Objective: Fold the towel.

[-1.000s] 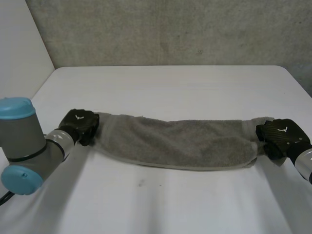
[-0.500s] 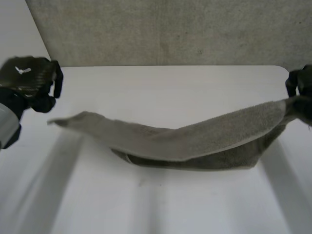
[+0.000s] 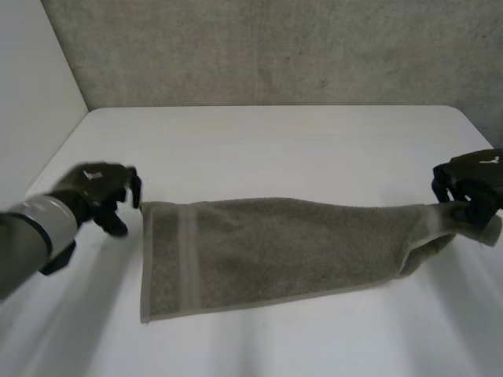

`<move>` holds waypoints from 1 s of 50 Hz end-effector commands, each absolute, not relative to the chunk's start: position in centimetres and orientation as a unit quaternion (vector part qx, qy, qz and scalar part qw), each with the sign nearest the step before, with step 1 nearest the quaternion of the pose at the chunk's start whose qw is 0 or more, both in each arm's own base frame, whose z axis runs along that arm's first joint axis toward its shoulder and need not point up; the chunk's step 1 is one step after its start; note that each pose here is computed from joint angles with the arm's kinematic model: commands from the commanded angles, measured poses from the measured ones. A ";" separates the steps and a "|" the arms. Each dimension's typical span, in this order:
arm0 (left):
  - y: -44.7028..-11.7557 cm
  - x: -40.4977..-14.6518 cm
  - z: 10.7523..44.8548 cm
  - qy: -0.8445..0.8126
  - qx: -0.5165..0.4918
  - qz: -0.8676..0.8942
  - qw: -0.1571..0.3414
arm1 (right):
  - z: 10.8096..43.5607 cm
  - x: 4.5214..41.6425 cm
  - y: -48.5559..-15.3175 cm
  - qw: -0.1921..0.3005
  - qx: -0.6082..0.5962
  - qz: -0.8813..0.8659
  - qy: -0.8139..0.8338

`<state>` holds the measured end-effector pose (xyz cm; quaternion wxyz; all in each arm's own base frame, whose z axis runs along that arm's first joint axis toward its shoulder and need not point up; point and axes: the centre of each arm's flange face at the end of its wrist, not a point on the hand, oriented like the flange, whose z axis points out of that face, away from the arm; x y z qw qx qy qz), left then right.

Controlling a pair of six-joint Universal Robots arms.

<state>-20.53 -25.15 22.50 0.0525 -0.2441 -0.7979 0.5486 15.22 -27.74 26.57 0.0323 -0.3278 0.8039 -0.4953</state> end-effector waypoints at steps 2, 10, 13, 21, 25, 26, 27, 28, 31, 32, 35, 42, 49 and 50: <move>-21.5 -20.9 17.8 -0.826 -0.272 0.484 0.097 | 25.3 15.9 -28.4 0.031 -0.318 -0.533 0.783; -17.8 -21.8 14.9 -0.810 -0.307 0.487 0.113 | 23.7 15.8 -28.2 0.029 -0.315 -0.532 0.785; -17.8 -21.8 14.7 -0.797 -0.307 0.508 0.112 | 23.0 15.8 -28.0 0.029 -0.316 -0.532 0.785; -18.1 -21.8 14.3 -0.790 -0.307 0.519 0.110 | 21.5 15.8 -27.5 0.028 -0.318 -0.530 0.786; -18.0 -21.9 14.1 -0.790 -0.308 0.519 0.111 | 21.0 15.8 -27.3 0.028 -0.320 -0.530 0.785; -18.0 -21.9 14.0 -0.790 -0.308 0.519 0.110 | 21.0 15.8 -27.3 0.028 -0.320 -0.530 0.785; -18.0 -21.9 14.0 -0.789 -0.309 0.519 0.110 | 20.9 15.9 -27.3 0.028 -0.321 -0.528 0.786; -18.0 -21.9 14.0 -0.789 -0.309 0.519 0.110 | 20.9 15.9 -27.3 0.028 -0.321 -0.528 0.786; -18.2 -21.9 13.7 -0.788 -0.309 0.521 0.109 | 20.7 15.9 -27.2 0.029 -0.321 -0.527 0.786; -18.3 -22.0 13.6 -0.786 -0.311 0.524 0.106 | 20.6 15.9 -27.2 0.029 -0.321 -0.527 0.786; -18.4 -22.0 13.4 -0.783 -0.320 0.524 0.100 | 20.7 15.9 -27.3 0.028 -0.321 -0.530 0.785; -18.0 -21.9 12.7 -0.777 -0.351 0.516 0.083 | 20.5 15.9 -27.3 0.027 -0.322 -0.532 0.783; -18.1 -22.0 12.2 -0.778 -0.359 0.509 0.078 | 20.3 16.0 -27.1 0.029 -0.323 -0.530 0.783; -18.1 -22.0 12.2 -0.778 -0.359 0.509 0.078 | 20.3 16.0 -27.1 0.029 -0.323 -0.530 0.783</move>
